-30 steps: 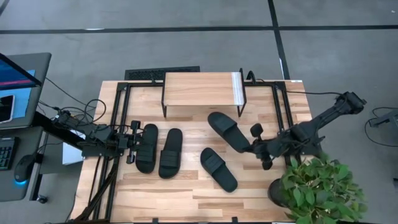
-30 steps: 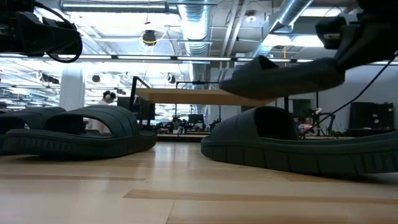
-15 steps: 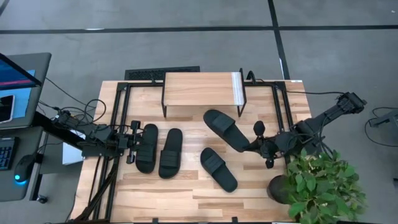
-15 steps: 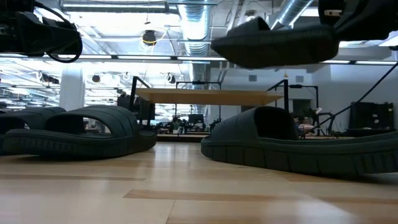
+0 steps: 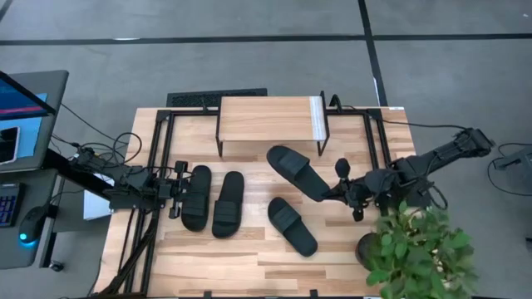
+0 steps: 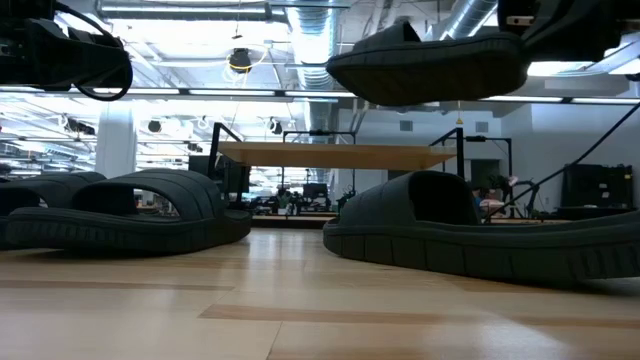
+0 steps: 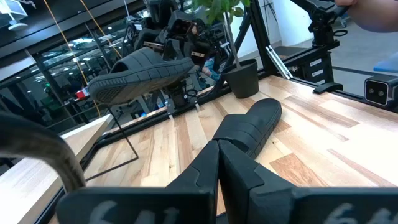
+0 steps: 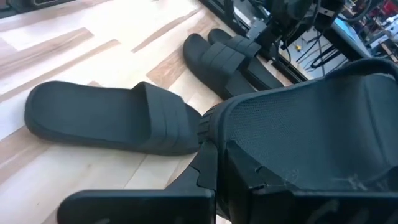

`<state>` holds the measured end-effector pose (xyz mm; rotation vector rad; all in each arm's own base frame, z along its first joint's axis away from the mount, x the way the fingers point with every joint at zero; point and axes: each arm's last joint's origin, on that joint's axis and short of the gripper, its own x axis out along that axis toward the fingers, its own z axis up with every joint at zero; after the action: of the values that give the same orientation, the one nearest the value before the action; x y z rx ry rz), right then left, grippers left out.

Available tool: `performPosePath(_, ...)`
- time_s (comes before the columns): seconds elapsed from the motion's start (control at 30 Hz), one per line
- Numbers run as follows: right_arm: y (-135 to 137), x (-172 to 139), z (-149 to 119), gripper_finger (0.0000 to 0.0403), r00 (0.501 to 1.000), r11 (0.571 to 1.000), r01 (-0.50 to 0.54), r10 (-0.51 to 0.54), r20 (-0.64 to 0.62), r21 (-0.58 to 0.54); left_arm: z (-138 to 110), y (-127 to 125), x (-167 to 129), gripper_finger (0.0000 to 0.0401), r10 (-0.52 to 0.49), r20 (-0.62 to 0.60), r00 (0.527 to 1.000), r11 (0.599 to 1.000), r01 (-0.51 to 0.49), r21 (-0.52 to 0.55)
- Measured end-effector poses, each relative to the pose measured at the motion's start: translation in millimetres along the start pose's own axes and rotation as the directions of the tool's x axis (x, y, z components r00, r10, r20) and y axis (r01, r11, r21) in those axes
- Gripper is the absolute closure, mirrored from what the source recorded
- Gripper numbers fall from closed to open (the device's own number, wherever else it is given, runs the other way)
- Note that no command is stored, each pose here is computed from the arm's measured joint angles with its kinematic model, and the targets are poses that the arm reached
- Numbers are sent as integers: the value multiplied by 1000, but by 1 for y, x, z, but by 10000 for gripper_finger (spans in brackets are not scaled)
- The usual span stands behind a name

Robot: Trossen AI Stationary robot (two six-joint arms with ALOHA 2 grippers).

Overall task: Pick and place slides into the shelf
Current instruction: Put the right black slide on the shelf

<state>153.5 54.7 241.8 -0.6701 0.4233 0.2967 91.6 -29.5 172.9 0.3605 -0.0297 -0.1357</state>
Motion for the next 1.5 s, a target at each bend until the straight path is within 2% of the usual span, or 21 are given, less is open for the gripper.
performPosePath(0.5,-29,6,-6,402,991,991,127,-128,32,42,0,0,0,401,0,0,1000,1000,0,0)
performPosePath(0.87,-53,31,-17,403,967,962,253,-253,-20,102,0,0,0,401,0,0,1000,1000,0,0)
performPosePath(0.97,-60,38,-23,403,946,937,323,-314,-83,136,0,0,0,401,0,0,1000,1000,0,0)
performPosePath(1.1,-68,44,-33,403,888,881,446,-413,-205,159,0,0,0,401,0,0,1000,1000,0,0)
performPosePath(1.23,-73,49,-41,403,837,841,520,-465,-289,152,0,0,0,401,-1,0,1000,1000,1,0)
performPosePath(1.37,-74,53,-47,403,806,824,550,-482,-343,134,0,0,0,401,0,0,1000,1000,0,0)
performPosePath(1.5,-75,56,-51,403,800,827,548,-474,-367,128,0,0,0,401,0,0,1000,1000,0,0)
